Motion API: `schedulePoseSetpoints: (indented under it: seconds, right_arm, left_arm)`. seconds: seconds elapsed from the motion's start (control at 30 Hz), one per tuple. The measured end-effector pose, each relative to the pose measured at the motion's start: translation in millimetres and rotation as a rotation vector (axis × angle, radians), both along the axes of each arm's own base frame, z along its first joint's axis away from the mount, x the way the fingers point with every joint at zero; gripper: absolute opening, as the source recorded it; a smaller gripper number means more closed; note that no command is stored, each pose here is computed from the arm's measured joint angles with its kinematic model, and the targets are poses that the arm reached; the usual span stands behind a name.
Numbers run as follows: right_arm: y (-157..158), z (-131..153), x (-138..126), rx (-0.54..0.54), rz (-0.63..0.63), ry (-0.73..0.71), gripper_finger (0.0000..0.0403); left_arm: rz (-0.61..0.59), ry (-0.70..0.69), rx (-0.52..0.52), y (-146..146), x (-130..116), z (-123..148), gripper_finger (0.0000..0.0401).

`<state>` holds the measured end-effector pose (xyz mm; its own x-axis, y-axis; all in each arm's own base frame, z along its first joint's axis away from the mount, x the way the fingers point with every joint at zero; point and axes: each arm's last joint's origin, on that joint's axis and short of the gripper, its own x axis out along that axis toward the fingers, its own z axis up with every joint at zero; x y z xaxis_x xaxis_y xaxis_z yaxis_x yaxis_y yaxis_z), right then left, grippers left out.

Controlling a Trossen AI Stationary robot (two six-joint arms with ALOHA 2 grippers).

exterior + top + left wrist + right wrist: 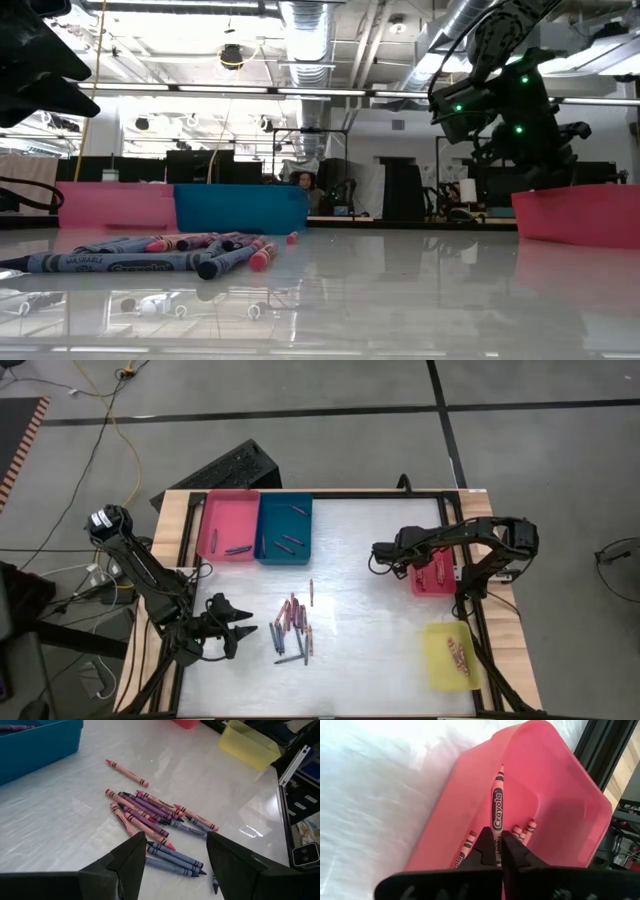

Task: Sort crayons
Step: Put the red crayon into the small red bin

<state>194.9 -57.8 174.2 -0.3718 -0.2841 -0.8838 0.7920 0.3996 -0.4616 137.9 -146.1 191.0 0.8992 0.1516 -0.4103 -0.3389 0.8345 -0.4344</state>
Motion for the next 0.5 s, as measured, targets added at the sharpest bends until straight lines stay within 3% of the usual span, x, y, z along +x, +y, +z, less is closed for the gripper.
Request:
schedulePoseSetpoints:
  seconds: [0.27,0.5]
  right_arm:
    - [5,-24,-16,0.064,-0.014,0.022,0.0007]
    - [13,-29,-20,0.056,0.006,0.045,0.0008]
  left_arm:
    - [0.004,-0.002,-0.009,0,0,0,0.0199]
    - [0.006,-0.004,-0.008,0,0,0,0.0199]
